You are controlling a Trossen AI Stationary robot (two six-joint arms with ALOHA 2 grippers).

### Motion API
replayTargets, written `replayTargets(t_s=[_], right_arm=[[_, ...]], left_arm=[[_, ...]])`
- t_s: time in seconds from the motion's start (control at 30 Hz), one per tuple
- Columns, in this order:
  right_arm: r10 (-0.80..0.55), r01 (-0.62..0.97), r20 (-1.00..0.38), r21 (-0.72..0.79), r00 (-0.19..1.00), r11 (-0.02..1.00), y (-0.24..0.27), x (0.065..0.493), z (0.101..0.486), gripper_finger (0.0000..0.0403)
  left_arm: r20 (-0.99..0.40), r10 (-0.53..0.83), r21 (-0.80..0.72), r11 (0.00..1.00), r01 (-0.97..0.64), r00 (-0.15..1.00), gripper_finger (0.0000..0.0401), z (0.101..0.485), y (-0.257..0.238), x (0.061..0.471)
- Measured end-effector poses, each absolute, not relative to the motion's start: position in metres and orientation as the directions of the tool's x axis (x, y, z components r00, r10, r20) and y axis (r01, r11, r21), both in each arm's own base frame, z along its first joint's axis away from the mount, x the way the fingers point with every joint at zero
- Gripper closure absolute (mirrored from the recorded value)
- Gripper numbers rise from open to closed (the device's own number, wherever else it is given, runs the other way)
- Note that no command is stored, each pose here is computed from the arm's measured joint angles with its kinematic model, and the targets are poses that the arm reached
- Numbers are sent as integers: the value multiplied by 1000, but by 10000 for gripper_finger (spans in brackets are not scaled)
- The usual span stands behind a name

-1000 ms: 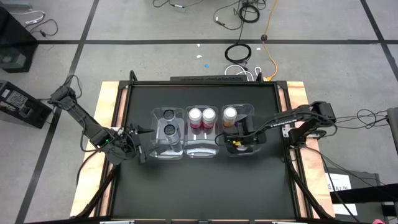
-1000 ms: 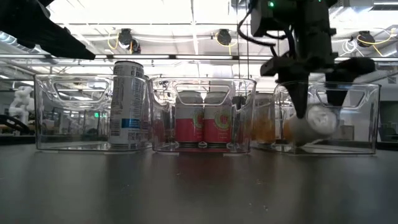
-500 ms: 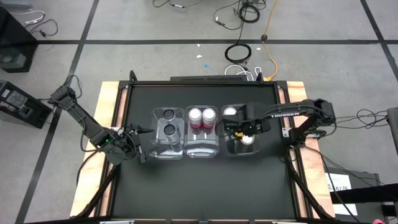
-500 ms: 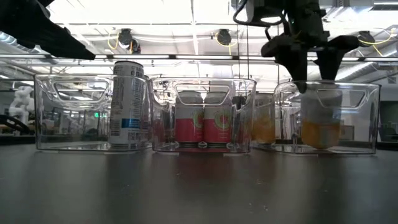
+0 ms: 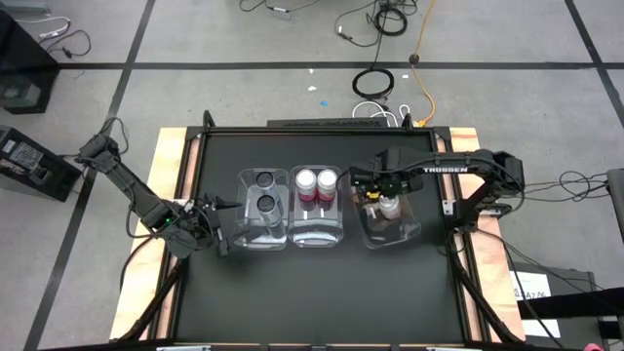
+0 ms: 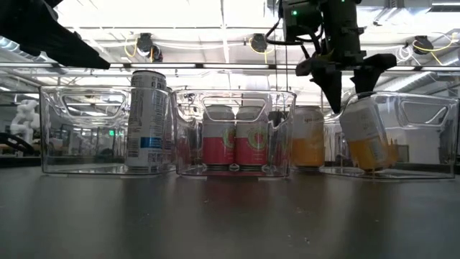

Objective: Sort soda cans
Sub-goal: Adjust the right orange soda can in the right transparent bin

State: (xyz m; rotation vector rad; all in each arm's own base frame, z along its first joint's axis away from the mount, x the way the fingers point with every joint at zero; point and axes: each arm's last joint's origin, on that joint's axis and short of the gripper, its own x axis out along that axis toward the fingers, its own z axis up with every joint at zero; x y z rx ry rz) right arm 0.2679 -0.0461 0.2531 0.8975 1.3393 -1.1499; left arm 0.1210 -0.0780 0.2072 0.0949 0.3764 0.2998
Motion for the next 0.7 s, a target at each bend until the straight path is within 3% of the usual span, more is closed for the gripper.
replayTargets(t_s=[0.7], right_arm=[[-86,957,-983,-180,-164,228,-42,250,266,141]], left_arm=[[-346,312,158,949,-272,885,15,207,-78,121]])
